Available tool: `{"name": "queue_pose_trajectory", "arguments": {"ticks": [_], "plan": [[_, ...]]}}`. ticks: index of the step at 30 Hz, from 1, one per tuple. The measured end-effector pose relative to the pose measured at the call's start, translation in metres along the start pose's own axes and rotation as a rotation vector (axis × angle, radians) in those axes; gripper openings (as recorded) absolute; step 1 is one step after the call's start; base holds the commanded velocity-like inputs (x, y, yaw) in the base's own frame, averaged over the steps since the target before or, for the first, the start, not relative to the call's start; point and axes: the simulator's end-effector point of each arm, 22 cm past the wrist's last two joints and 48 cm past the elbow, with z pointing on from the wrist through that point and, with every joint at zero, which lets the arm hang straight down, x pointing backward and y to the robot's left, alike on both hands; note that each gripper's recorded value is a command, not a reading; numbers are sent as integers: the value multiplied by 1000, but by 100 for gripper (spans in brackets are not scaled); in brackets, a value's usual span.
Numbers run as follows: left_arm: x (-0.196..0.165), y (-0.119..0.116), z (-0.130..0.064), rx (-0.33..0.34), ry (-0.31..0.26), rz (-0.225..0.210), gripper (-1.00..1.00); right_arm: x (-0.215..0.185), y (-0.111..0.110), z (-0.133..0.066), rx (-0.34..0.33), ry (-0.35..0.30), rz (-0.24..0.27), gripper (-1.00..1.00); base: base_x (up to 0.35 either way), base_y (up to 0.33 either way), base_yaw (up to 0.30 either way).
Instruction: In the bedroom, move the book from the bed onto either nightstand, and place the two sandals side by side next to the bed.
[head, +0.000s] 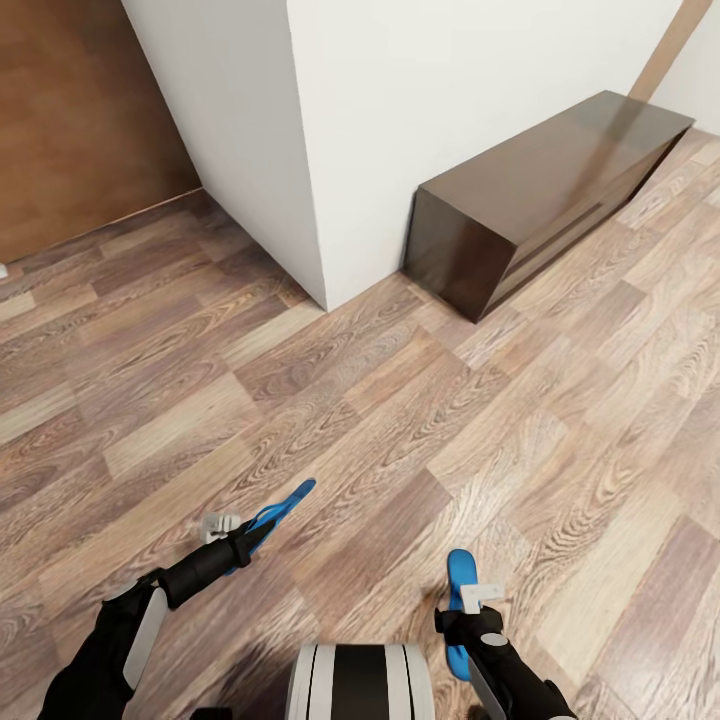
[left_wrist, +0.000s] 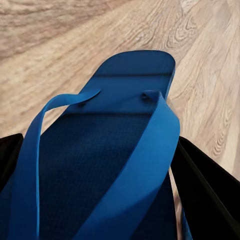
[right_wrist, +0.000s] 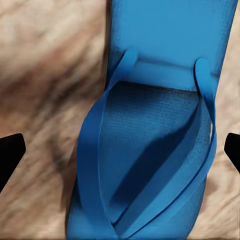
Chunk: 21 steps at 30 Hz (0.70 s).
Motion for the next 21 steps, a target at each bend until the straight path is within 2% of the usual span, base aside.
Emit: {"name": "queue_pose_trajectory", "arguments": {"ticks": [21], "plan": [[13,8,3,-8,20,-18,-100,14,1,7,-2,28,-2,100,0,0,0]]}}
